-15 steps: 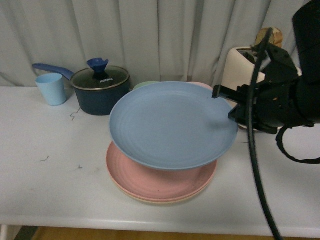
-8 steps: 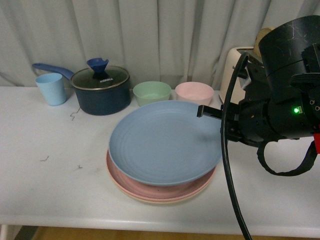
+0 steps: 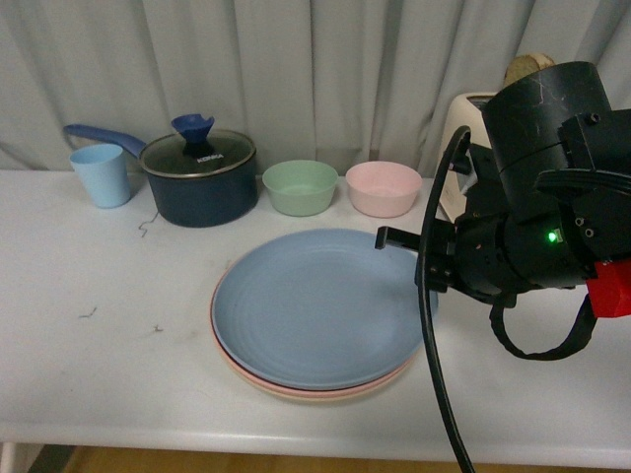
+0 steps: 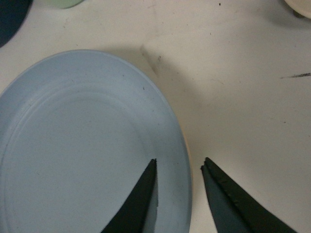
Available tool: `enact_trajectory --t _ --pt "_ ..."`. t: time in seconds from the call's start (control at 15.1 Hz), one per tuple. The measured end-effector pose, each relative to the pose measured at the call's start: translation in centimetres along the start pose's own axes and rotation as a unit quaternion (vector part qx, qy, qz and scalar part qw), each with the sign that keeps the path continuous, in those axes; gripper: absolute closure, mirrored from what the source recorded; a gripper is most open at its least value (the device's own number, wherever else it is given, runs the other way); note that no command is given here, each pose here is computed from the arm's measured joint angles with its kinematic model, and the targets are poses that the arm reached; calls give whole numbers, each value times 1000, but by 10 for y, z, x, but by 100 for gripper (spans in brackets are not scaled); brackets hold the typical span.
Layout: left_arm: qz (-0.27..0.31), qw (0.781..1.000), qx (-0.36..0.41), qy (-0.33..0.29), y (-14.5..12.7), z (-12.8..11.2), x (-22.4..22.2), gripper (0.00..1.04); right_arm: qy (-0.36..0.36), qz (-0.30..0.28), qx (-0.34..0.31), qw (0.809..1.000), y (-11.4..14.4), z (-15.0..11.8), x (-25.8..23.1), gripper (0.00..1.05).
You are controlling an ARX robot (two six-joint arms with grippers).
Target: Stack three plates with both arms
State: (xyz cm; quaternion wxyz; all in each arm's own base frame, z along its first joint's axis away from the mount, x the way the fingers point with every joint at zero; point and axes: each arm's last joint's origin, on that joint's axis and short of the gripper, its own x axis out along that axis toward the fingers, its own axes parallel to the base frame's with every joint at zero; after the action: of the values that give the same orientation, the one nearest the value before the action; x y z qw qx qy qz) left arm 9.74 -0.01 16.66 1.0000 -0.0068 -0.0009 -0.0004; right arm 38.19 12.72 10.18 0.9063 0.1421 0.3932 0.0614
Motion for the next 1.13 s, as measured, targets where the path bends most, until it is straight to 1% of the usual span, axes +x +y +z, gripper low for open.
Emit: enact_trajectory --t 0.13,0.2,0.33,0.4,0.46,0.53,0.66,0.73,0.8,0.86,0.93,1.0,1.06,1.13 --pt "0 1000 0 0 0 0 0 7 -14 13 0 1000 3 -1 -15 56" --pt "0 1000 0 0 0 0 0 7 -31 26 -2 999 5 -1 -35 43" --pt "0 1000 0 0 0 0 0 7 -62 43 -12 997 10 4 -60 30" --pt "0 1000 0 0 0 0 0 7 -86 55 -18 995 15 12 -75 21" --pt "0 1000 0 0 0 0 0 7 -103 64 -21 992 19 19 -82 12" --pt "0 1000 0 0 0 0 0 7 -106 64 -22 992 19 20 -83 5" --pt "0 1000 0 0 0 0 0 7 -85 54 -24 995 16 12 -74 7" --pt "0 1000 0 0 0 0 0 7 -77 50 -25 995 14 9 -71 6" --pt "0 1000 0 0 0 0 0 7 -94 49 -30 994 14 9 -70 7" --pt "0 1000 0 0 0 0 0 7 -208 30 -53 976 11 8 -70 15" --pt "0 1000 0 0 0 0 0 7 -345 -59 -116 930 -35 -26 -105 46" --pt "0 1000 0 0 0 0 0 7 -393 -61 -117 910 -44 -24 -129 59" --pt "0 1000 0 0 0 0 0 7 -415 -57 -123 900 -50 -26 -148 72" --pt "0 1000 0 0 0 0 0 7 -405 -57 -129 903 -57 -36 -156 83"
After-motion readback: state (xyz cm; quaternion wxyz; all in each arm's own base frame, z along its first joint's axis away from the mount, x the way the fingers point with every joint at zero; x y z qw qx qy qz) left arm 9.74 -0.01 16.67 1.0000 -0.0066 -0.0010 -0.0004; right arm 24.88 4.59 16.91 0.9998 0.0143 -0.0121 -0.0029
